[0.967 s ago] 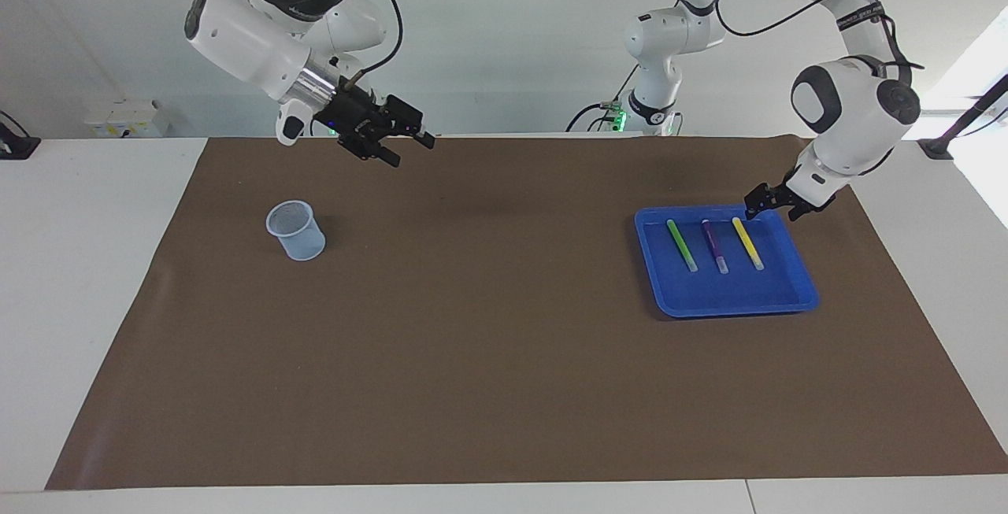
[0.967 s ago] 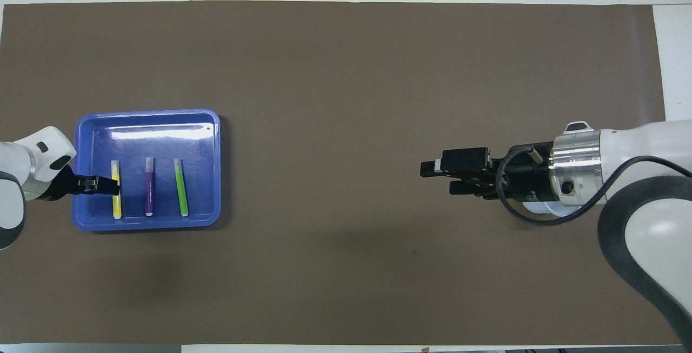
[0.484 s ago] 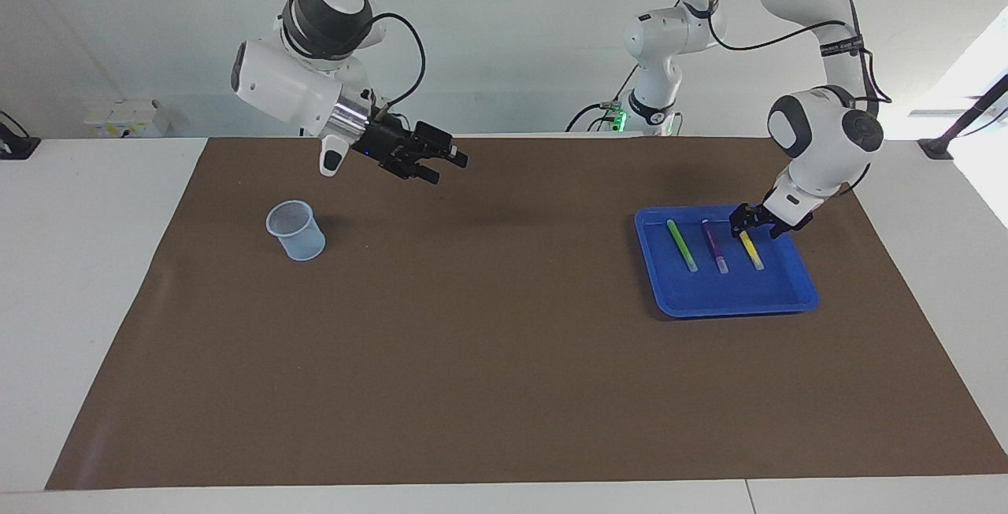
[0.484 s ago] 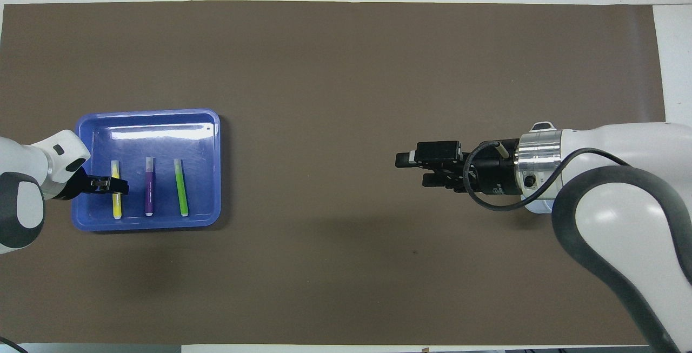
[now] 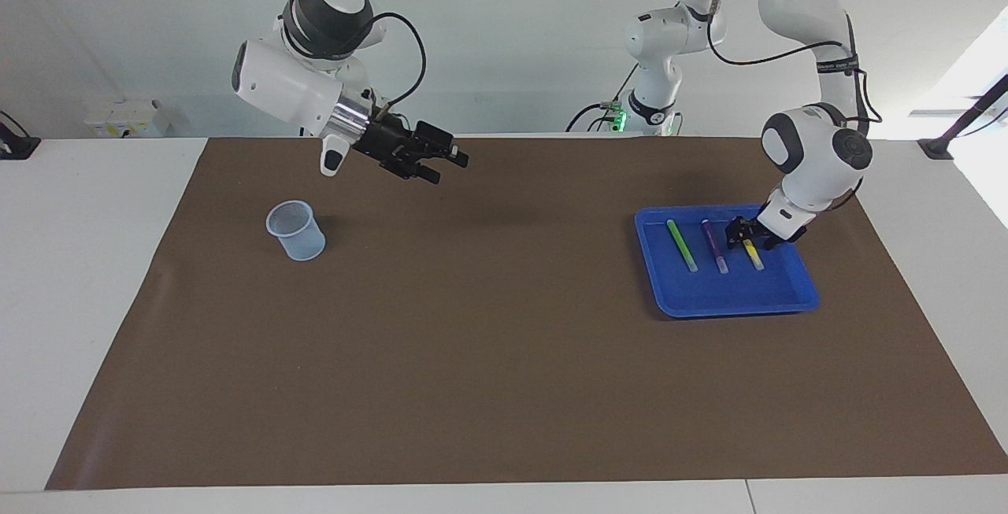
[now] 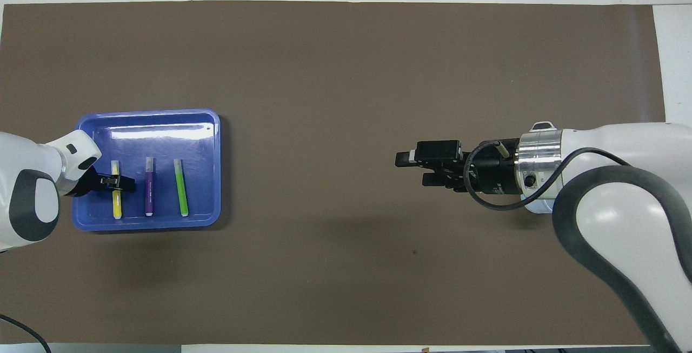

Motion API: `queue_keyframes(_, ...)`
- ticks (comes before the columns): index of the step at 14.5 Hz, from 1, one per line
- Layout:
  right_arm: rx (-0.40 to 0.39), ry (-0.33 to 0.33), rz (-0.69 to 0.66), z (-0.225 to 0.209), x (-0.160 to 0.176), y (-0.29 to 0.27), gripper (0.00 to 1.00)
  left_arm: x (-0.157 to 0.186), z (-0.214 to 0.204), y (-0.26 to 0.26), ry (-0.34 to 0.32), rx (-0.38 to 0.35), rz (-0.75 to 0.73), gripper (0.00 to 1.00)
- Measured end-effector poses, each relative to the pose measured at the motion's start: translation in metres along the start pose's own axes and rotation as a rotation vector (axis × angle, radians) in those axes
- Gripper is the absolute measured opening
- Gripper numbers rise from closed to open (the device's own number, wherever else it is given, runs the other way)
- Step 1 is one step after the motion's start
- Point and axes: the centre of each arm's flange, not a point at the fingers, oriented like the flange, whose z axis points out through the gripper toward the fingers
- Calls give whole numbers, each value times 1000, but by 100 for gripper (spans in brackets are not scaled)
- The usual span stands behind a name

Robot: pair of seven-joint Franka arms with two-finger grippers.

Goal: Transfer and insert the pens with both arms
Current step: 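Lower the left gripper onto the yellow pen in the blue tray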

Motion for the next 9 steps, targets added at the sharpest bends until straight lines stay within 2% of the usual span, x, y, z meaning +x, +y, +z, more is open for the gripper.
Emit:
queue_keyframes(1, 0, 0, 0, 0, 0, 0, 100, 0, -1, 0, 1, 0, 0, 85)
queue_keyframes(2, 0, 0, 0, 0, 0, 0, 100, 1, -2, -1, 5, 1, 0, 77)
queue_keyframes(3, 0, 0, 0, 0, 0, 0, 100, 2, -3, 0, 6, 2, 2, 77)
queue_keyframes(5, 0, 0, 0, 0, 0, 0, 100, 4, -5, 0, 12, 4, 5, 59)
queue_keyframes(7, 0, 0, 0, 0, 0, 0, 100, 4, -6, 0, 13, 4, 7, 55)
queue_keyframes(8, 0, 0, 0, 0, 0, 0, 100, 5, -8, 0, 17, 6, 8, 45)
queue_keyframes(9, 0, 0, 0, 0, 0, 0, 100, 6, -9, 0, 18, 6, 8, 39)
